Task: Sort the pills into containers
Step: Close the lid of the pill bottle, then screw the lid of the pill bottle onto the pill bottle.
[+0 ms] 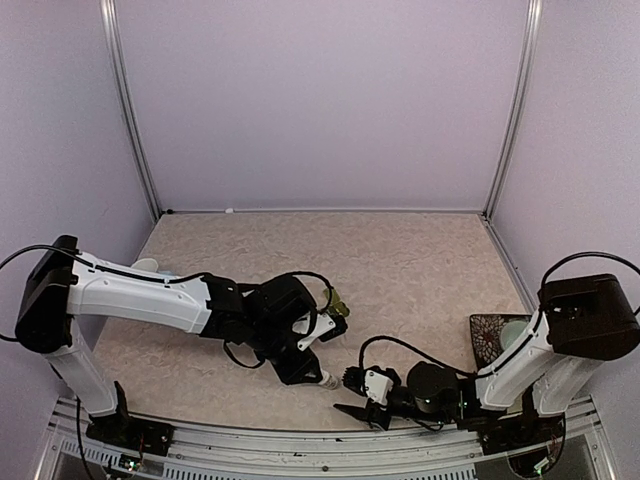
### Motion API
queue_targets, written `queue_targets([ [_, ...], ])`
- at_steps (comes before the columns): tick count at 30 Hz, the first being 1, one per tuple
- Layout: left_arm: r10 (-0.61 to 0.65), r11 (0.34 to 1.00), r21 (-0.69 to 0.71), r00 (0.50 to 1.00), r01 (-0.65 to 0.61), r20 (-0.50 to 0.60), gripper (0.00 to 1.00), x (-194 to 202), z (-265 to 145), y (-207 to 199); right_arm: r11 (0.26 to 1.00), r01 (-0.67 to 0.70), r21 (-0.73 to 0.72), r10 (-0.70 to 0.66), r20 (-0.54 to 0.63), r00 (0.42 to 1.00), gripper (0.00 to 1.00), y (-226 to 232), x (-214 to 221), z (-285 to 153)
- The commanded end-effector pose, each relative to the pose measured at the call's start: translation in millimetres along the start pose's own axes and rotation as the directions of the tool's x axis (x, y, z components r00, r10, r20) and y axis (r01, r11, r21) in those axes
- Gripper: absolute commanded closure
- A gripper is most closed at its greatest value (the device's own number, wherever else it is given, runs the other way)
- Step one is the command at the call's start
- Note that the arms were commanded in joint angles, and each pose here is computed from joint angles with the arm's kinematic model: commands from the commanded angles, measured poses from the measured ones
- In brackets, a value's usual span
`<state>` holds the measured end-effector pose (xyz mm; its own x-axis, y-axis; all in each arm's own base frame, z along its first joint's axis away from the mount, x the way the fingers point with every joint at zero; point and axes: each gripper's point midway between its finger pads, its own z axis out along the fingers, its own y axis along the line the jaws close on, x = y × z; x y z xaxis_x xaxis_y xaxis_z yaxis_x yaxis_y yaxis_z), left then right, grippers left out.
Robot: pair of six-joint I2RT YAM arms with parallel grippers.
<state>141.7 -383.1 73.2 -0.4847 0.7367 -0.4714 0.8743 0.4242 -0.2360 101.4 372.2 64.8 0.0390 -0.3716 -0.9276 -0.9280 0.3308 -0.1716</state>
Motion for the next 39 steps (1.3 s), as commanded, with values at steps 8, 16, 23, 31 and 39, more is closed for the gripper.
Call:
queue_targets([
  [8, 0.069, 0.997, 0.025, 0.996, -0.07, 0.047, 0.93, -25.9, -22.9, -27.3, 0.995, -0.104, 0.006, 0.102, 0.137, 0.985, 0.29, -15.4, -19.8, -9.1],
  [16, 0.082, 0.996, 0.036, 0.995, -0.084, 0.065, 0.93, -32.4, -32.4, -36.1, 0.989, -0.142, -0.038, 0.146, 0.167, 0.975, 0.28, -20.8, -23.4, -9.9],
  [23, 0.09, 0.995, 0.039, 0.993, -0.094, 0.079, 0.93, -36.7, -39.5, -40.0, 0.985, -0.145, -0.094, 0.158, 0.148, 0.976, 0.3, -14.4, -20.3, -1.7],
  [31, 0.092, 0.994, 0.049, 0.993, -0.096, 0.077, 0.93, -36.0, -40.4, -42.5, 0.984, -0.162, -0.08, 0.172, 0.147, 0.974, 0.35, -18.3, -18.8, 4.6],
  [39, 0.094, 0.993, 0.061, 0.993, -0.099, 0.073, 0.93, -34.3, -39.9, -46.0, 0.986, -0.15, -0.069, 0.159, 0.152, 0.976, 0.44, -21.3, -24.4, 8.9],
])
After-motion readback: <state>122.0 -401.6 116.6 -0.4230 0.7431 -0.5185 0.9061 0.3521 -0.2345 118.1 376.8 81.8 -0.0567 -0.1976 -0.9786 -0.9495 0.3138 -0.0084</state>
